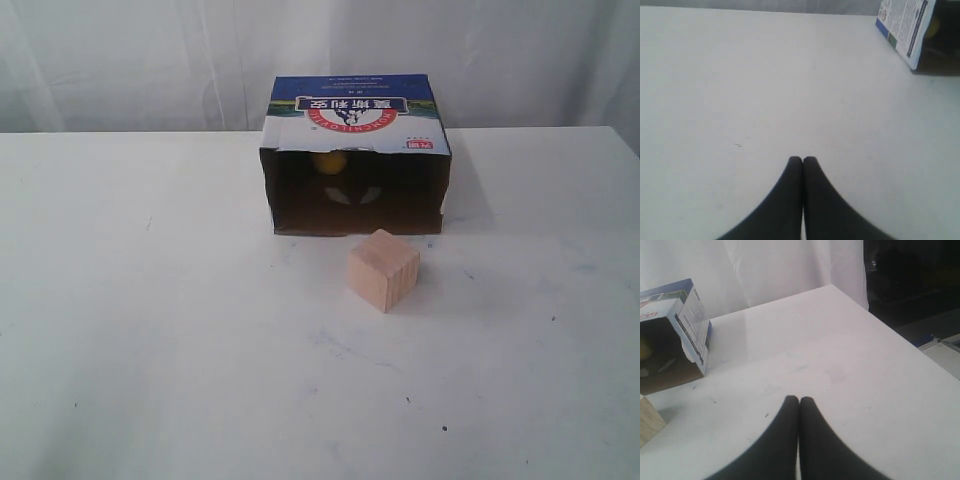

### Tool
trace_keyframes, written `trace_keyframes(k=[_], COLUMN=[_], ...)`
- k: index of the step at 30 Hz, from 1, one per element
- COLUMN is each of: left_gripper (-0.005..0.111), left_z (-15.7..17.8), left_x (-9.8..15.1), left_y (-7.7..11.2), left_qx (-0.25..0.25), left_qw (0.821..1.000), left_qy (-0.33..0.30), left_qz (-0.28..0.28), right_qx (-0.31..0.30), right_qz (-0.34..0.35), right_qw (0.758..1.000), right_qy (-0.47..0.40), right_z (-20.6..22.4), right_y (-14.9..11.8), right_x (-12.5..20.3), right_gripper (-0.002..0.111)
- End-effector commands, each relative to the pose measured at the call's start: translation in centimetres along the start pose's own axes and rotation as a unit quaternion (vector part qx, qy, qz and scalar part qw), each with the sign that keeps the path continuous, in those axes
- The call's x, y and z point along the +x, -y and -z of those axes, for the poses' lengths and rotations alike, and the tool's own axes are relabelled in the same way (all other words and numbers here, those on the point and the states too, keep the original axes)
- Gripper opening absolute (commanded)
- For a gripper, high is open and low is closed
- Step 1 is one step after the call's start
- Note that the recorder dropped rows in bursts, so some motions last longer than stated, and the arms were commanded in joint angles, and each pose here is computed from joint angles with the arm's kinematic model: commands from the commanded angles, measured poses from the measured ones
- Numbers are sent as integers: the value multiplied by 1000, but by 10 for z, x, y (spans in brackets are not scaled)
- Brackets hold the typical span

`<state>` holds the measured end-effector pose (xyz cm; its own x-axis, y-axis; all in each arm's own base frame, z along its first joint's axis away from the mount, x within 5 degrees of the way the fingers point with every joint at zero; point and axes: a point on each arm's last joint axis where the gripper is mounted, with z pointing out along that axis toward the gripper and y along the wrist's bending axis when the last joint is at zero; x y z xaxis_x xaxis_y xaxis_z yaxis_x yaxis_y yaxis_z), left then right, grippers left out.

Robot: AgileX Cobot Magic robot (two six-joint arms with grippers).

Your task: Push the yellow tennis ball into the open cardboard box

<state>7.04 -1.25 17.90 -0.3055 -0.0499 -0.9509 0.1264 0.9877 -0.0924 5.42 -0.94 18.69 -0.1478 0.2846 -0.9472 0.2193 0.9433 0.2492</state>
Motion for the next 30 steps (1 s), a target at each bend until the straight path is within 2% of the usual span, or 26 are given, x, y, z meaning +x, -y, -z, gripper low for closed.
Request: trace_keyframes(k=[1, 5, 8, 13, 27, 30], left_gripper=[0, 0, 0, 0, 0, 0], left_z=[7, 11, 12, 16, 16, 16], left_x=[11, 22, 21, 19, 18, 18], left_y=[-7, -9, -9, -8, -8, -8], left_qx=[-42, -60, -60, -60, -59, -59], left_qw=[995, 995, 996, 997, 998, 998], left_qy=[-33, -74, -69, -37, -34, -34], left_qz=[-87, 15, 15, -16, -13, -13], right_qx=[5, 5, 5, 5, 6, 15], right_qz=[3, 3, 3, 3, 3, 3], right_qw=[1000, 1000, 1000, 1000, 1000, 999], right_qy=[5, 5, 5, 5, 3, -34], right_z=[0, 0, 0, 0, 0, 1], right_y=[1, 1, 1, 1, 1, 2], right_x=[-1, -1, -1, -1, 0, 6], right_gripper=[0, 0, 0, 0, 0, 0])
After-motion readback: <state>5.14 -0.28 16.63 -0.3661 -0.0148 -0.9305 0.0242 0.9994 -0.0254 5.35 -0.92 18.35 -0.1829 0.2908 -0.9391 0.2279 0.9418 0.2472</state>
